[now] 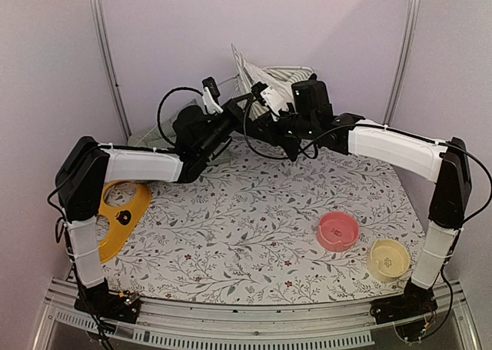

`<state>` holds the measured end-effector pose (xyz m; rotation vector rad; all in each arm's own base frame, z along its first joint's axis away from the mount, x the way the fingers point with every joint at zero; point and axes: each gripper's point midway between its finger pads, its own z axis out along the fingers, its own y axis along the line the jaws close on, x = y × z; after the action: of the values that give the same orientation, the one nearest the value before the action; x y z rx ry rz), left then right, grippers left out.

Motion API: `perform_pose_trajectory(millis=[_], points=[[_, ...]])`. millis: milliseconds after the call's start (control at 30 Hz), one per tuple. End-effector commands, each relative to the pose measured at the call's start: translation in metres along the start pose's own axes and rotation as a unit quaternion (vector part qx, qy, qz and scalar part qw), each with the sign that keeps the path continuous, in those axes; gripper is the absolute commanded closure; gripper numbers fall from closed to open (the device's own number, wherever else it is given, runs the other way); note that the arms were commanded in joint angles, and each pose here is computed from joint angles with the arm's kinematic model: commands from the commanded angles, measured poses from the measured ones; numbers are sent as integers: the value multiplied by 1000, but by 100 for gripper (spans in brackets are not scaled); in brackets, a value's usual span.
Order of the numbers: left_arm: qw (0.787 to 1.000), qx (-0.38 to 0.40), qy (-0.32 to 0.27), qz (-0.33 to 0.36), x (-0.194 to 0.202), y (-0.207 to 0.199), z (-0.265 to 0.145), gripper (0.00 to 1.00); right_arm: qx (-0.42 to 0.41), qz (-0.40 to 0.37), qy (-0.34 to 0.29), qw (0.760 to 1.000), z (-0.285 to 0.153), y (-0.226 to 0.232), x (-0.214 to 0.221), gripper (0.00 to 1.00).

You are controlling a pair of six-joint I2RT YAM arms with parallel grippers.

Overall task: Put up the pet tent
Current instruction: Insert the tent pole into the pole socket of the pet tent.

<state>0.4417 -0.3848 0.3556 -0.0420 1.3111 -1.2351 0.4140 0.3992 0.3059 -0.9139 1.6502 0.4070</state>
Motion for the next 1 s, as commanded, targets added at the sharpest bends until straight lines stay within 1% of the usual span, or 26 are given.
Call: perform_pose_trajectory(millis=[0, 267, 967], points=[[996, 38, 81, -2, 59, -14, -7, 100, 11, -5, -29, 1000, 8, -8, -18, 94], [995, 38, 93, 3, 63, -18, -8, 100, 16, 15, -24, 999, 10, -21, -12, 94], [995, 40, 94, 5, 67, -24, -10, 100, 13, 19, -8, 1000, 20, -21, 3, 94]])
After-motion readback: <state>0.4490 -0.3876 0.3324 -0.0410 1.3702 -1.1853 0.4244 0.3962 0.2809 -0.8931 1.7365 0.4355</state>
